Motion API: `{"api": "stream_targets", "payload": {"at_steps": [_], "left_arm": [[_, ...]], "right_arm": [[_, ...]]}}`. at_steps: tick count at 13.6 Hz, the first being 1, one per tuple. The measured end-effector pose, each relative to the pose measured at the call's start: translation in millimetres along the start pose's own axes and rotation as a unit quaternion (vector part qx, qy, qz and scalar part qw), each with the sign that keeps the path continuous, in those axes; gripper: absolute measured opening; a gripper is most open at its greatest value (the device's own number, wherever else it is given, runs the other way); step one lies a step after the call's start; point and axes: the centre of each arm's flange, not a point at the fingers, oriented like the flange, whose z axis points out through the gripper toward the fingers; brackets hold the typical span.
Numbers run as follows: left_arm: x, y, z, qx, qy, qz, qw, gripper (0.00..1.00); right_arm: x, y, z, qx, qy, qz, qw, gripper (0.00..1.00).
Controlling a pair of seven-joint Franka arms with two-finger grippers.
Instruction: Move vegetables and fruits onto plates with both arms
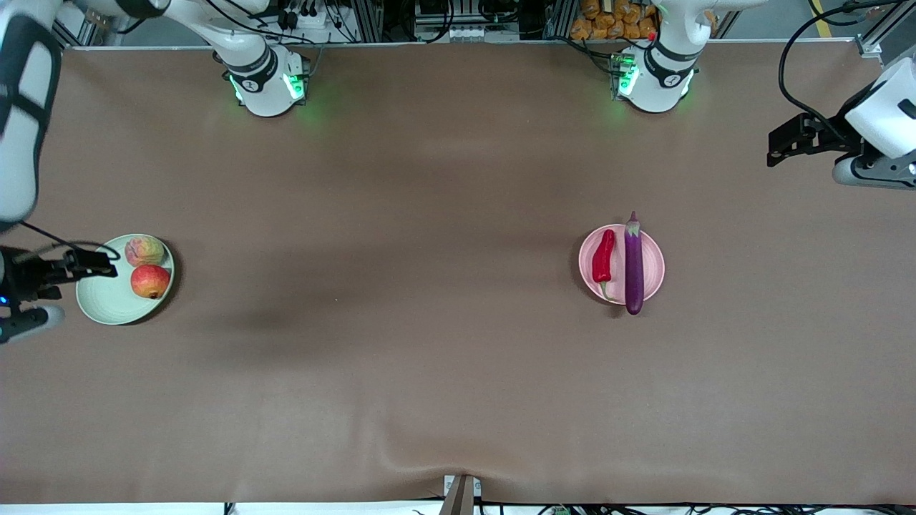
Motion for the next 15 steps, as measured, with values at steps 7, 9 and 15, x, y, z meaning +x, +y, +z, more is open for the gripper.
{"api": "stream_targets", "payload": {"at_steps": [7,9,15], "left_arm": [[11,0,9,-0.001,0.001,0.001,1.0,1.0],[11,0,10,-0.001,0.001,0.001,1.0,1.0],[11,1,10,-0.001,0.001,0.002,1.0,1.0]], "right_arm": [[-108,-45,-97,0.021,0.013,0.137,0.99,1.0],[-128,-40,-89,0.025,0.024,0.147,0.989,1.0],[-133,-66,-54,0.035,0.009,0.196,0.98,1.0]]}}
